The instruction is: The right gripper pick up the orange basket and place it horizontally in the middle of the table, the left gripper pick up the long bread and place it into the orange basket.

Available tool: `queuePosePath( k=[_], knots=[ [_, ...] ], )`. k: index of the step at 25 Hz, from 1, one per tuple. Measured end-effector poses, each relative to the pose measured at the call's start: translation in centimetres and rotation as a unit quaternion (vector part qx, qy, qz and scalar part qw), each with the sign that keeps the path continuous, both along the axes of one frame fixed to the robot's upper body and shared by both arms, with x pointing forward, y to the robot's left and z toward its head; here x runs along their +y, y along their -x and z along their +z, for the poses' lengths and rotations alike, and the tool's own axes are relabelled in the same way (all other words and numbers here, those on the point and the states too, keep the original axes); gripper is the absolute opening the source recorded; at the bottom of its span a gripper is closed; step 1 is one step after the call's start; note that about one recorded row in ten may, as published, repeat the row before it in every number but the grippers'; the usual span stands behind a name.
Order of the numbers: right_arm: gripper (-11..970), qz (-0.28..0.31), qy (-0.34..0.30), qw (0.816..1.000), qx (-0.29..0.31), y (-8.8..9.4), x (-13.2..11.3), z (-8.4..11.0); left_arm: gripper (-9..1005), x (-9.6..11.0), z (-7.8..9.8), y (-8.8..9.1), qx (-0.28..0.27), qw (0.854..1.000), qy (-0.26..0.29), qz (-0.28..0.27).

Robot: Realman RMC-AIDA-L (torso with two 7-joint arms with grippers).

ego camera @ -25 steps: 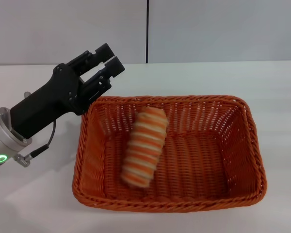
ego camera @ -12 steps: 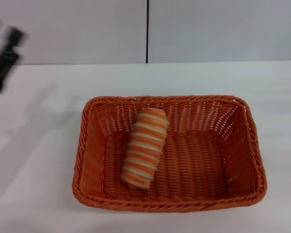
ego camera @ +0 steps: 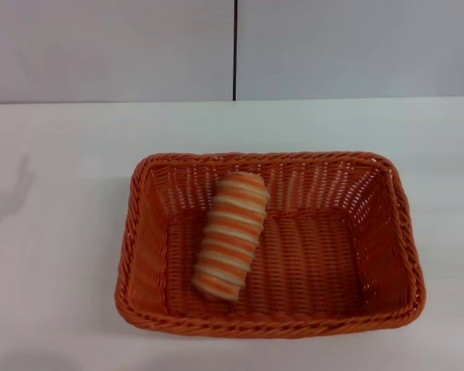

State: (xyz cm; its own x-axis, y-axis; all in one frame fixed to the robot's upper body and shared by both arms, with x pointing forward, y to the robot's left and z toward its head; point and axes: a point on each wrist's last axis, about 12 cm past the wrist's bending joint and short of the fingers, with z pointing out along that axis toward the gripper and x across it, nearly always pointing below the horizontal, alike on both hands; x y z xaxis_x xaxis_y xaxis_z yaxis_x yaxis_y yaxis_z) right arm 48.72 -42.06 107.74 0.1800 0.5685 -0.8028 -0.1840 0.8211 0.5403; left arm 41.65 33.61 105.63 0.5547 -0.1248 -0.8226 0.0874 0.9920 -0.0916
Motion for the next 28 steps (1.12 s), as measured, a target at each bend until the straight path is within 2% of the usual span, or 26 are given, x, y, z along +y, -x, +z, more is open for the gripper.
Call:
queuePosePath(
  k=[8, 11, 26, 28],
  knots=[
    [475, -0.023, 0.007, 1.0, -0.006, 0.0, 0.4, -0.3, 813, 0.1, 0.0, -0.1, 0.0, 0.999, -0.033, 0.024],
    [473, -0.044, 0.013, 0.999, -0.011, 0.1, 0.6, -0.7, 811, 0.0, 0.0, -0.3, 0.002, 0.999, -0.034, 0.025],
    [461, -0.068, 0.084, 0.994, -0.016, -0.2, 0.7, -0.6, 810, -0.5, 0.4, -1.6, -0.007, 0.999, -0.028, 0.02],
    [365, -0.07, 0.089, 0.993, -0.016, -0.2, 0.7, -0.6, 810, -0.6, 0.4, -1.9, -0.003, 0.999, -0.027, 0.019]
  ],
)
